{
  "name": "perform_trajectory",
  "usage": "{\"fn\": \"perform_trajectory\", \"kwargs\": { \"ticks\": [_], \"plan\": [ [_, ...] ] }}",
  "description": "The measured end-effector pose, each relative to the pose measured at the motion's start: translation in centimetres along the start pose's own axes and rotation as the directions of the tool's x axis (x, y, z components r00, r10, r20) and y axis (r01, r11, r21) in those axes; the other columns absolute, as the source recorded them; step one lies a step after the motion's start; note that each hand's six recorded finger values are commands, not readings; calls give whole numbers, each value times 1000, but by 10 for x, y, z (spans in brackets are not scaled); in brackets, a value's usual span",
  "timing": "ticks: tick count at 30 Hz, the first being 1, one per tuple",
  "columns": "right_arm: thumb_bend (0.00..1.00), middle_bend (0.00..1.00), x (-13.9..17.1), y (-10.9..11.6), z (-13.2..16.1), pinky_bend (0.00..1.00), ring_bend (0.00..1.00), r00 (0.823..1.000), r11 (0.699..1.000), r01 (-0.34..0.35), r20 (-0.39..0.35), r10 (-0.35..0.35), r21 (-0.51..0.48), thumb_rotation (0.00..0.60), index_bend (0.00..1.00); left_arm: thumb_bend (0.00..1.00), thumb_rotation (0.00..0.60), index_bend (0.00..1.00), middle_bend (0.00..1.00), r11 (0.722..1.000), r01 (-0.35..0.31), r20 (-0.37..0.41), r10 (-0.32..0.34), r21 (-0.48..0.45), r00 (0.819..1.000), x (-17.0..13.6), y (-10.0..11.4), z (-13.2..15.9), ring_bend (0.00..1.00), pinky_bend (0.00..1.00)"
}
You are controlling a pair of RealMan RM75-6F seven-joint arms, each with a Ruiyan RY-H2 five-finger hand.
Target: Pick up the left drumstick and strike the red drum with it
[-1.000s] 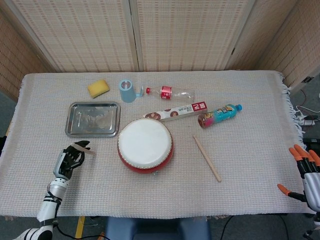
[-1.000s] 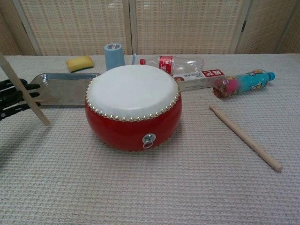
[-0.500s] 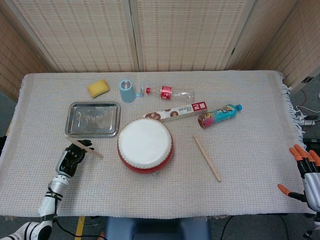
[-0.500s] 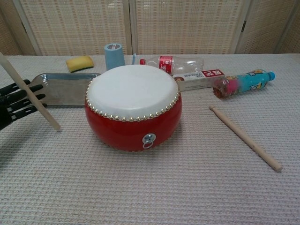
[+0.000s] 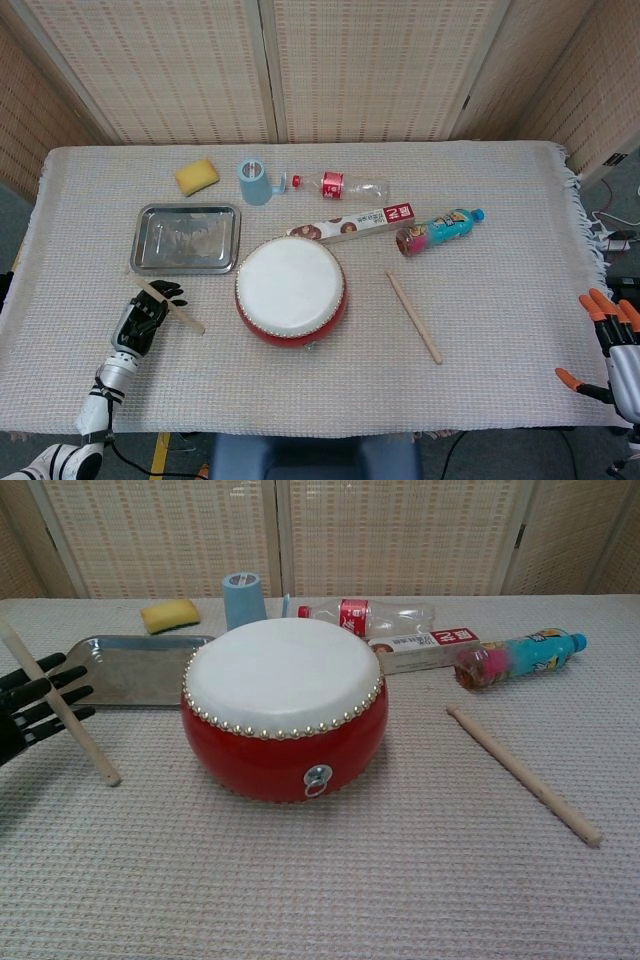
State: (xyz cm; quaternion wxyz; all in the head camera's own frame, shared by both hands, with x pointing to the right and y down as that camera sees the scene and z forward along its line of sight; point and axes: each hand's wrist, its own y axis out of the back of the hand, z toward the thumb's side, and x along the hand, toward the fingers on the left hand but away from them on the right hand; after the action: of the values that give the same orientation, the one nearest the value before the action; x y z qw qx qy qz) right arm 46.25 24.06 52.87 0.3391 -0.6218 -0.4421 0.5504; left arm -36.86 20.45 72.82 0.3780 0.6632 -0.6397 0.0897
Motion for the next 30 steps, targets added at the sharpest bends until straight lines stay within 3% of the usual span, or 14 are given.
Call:
{"fn": "perform_trajectory", "kwargs": {
  "ticks": [14,22,30],
  "plan": [
    [0,0,0,1,-1,0,0,1000,1000,3,4,-3,1,600,0,538,600,426,423,998,30,40,-32,56,999,-6,-8,-10,400,486],
    [0,0,1,1,-1,0,0,1000,1000,6,6,-6,1,600,0,539,600,447,444,983,60,74,-74,176,995,-4,-23,-3,411,490],
    [0,0,1,1,-1,0,0,1000,1000,3,6,-3,1,600,0,539,600,467,473,943,100,80,-132,317,988,-13,-39,-9,434,508]
  ]
}}
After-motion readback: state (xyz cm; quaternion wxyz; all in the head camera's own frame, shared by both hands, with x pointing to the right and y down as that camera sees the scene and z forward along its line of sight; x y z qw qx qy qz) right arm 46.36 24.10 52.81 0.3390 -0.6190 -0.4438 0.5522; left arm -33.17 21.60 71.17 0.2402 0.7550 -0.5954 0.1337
